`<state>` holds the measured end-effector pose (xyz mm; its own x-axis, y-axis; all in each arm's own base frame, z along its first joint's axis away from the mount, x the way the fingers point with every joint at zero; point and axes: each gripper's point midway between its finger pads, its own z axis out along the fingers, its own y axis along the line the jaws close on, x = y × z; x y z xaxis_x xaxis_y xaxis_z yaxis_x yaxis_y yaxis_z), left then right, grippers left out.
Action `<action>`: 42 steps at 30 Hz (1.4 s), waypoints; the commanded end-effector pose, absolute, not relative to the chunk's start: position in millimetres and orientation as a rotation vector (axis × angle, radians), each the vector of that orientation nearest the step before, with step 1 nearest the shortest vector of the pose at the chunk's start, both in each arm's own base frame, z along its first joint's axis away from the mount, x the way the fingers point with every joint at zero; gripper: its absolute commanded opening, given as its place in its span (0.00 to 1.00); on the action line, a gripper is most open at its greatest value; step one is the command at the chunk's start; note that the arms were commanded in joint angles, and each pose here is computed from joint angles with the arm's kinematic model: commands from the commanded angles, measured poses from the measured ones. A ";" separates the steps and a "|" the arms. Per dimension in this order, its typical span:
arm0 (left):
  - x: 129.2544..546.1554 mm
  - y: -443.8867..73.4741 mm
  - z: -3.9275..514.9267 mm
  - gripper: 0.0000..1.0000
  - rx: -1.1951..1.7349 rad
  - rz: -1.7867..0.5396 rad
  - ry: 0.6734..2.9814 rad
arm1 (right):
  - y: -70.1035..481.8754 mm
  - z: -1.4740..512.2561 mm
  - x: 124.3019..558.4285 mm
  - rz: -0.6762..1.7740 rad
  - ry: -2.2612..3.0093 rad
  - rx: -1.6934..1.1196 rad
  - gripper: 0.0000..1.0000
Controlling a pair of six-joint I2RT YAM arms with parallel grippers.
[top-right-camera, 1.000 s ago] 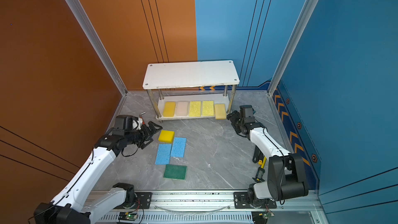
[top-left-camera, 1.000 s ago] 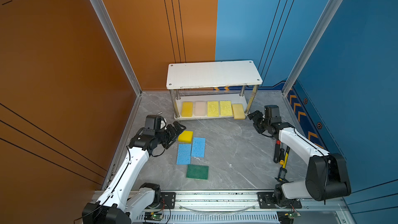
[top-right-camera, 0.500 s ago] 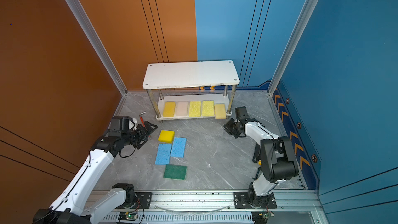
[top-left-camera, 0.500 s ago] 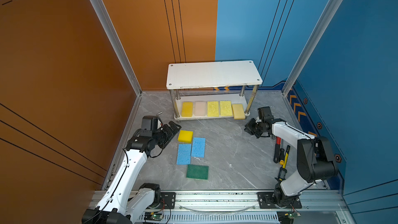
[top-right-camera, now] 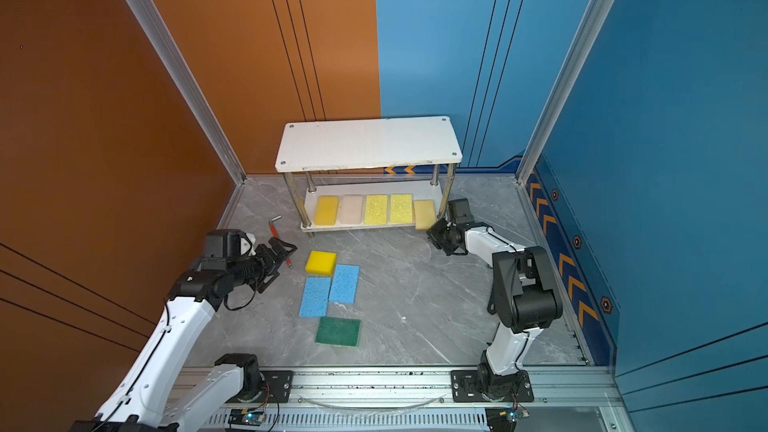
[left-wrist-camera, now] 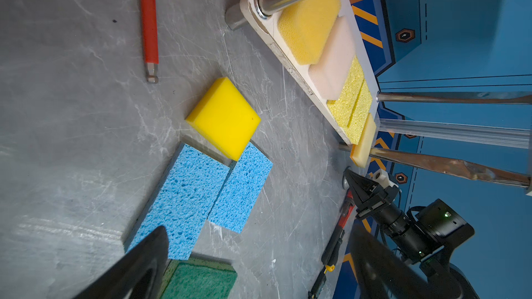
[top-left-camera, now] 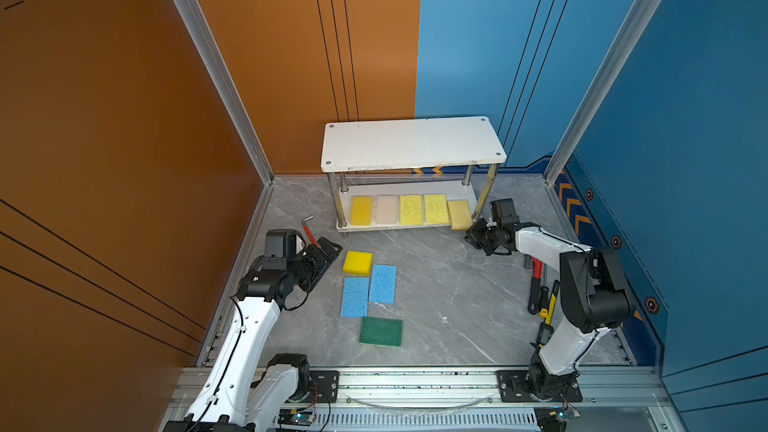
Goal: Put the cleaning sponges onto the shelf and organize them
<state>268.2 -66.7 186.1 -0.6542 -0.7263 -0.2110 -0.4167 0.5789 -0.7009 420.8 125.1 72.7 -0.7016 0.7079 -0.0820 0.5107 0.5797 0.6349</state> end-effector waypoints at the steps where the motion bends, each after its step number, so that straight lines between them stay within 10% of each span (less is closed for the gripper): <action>1: 262.4 -65.5 181.2 0.98 -0.929 -0.852 2.351 | 123.8 75.6 439.8 0.829 2.436 1.008 0.00; 42: 255.9 -64.2 176.3 0.98 -0.939 -0.858 2.358 | 140.5 95.2 428.6 0.920 2.383 0.969 0.00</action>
